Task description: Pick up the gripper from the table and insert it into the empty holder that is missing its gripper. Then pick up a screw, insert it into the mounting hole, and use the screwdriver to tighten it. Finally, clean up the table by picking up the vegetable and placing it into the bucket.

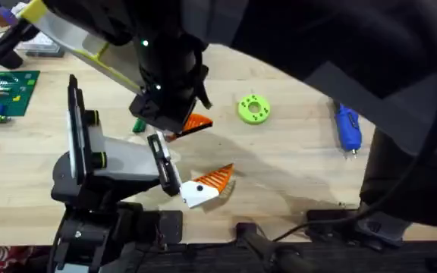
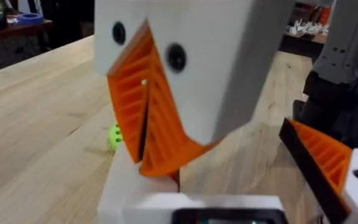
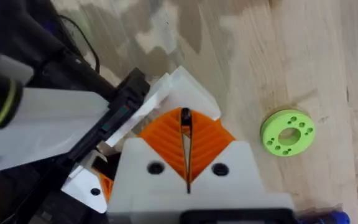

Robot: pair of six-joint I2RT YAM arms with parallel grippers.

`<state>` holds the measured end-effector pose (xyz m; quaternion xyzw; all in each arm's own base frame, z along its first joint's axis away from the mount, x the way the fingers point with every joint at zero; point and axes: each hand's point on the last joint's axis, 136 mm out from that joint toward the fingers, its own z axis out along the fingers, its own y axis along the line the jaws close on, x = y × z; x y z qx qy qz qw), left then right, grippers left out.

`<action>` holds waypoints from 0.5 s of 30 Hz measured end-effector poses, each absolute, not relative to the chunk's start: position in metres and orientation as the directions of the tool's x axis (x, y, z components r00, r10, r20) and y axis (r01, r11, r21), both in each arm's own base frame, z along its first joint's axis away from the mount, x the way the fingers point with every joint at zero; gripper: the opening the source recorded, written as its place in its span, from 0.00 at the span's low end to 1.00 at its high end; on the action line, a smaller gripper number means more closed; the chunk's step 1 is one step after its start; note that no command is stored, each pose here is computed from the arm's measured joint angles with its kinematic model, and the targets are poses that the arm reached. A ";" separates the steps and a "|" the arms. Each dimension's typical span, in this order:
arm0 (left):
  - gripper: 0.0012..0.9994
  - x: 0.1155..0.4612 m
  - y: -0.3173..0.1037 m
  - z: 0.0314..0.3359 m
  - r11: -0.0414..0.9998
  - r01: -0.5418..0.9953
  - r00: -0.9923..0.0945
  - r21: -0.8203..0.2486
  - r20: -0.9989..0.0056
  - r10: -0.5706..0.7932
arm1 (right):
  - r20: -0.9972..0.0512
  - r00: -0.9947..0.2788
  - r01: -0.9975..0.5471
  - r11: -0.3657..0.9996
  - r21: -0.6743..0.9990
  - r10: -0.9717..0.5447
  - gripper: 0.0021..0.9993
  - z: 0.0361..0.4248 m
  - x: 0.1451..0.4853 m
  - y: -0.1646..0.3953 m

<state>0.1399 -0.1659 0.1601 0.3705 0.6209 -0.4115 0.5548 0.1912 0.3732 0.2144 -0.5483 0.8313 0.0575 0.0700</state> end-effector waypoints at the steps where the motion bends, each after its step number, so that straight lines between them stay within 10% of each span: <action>1: 0.99 0.140 -0.166 0.160 0.387 0.917 -0.110 -0.100 -0.994 0.003 | -0.179 -0.389 -0.920 0.392 0.019 -0.904 0.01 0.214 0.191 0.373; 15: 0.99 0.140 -0.166 0.159 0.386 0.914 -0.134 -0.125 -0.991 -0.004 | -0.164 -0.390 -0.920 0.393 0.019 -0.906 0.01 0.208 0.192 0.374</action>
